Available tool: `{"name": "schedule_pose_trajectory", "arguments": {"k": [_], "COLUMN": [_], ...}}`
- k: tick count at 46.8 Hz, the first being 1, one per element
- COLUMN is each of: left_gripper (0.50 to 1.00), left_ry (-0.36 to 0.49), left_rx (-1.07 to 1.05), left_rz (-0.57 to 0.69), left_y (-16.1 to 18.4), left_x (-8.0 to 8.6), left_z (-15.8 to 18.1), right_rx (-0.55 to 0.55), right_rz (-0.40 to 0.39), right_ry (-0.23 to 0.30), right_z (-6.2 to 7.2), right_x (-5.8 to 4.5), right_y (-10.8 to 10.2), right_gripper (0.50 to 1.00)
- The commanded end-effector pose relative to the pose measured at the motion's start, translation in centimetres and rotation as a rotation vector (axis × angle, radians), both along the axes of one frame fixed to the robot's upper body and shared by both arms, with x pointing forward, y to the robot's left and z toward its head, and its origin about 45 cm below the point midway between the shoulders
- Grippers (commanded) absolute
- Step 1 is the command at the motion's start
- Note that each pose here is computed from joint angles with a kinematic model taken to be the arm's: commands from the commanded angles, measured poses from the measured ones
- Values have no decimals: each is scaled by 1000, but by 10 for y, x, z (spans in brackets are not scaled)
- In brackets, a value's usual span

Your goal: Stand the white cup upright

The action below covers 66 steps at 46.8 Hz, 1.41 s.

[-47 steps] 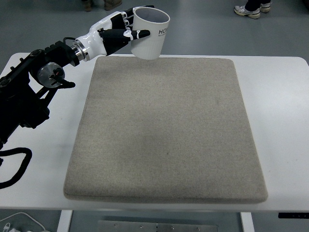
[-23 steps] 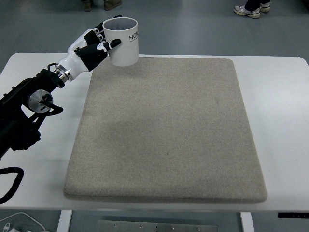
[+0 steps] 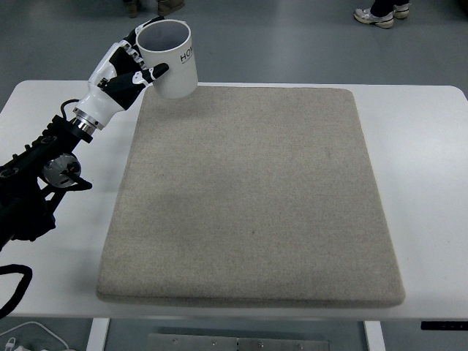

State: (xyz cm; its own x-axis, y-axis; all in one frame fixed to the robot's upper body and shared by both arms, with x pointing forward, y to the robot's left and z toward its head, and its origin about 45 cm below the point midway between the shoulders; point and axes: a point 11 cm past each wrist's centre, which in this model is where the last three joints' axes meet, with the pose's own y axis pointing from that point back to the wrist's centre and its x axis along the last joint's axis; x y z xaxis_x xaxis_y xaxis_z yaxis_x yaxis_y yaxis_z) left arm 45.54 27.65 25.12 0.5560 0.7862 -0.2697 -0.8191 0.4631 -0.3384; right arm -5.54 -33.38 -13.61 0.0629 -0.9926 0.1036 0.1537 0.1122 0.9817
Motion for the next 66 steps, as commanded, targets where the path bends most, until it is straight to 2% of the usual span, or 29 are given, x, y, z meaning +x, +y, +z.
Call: {"name": "schedule_pose_trajectory", "arguments": {"k": [1, 32, 40, 53, 57, 59, 66], "left_gripper": [538, 546, 557, 626, 666, 703, 767], "left_ry": [20, 185, 196, 200, 202, 205, 217], "left_rx": [10, 223, 224, 215, 211, 219, 278], "left_rz": [18, -28, -42, -61, -69, -74, -66], "left_y": [7, 3, -5, -16, -21, -22, -24], "left_x": [-2, -18, -19, -20, -20, -21, -23], "left_z": [-9, -75, -81, -84, -85, -87, -95], "right_rx": [1, 0, 0, 0, 0, 0, 0], "right_rz": [-2, 3, 3, 3, 1, 1, 1], "right_ry": [0, 1, 1, 2, 2, 0, 2], "right_z": [0, 0, 0, 0, 0, 0, 0], "right_x": [0, 0, 0, 0, 0, 0, 0], "right_y": [0, 0, 0, 0, 0, 0, 0], "right_gripper": [930, 930, 930, 930, 930, 930, 930]}}
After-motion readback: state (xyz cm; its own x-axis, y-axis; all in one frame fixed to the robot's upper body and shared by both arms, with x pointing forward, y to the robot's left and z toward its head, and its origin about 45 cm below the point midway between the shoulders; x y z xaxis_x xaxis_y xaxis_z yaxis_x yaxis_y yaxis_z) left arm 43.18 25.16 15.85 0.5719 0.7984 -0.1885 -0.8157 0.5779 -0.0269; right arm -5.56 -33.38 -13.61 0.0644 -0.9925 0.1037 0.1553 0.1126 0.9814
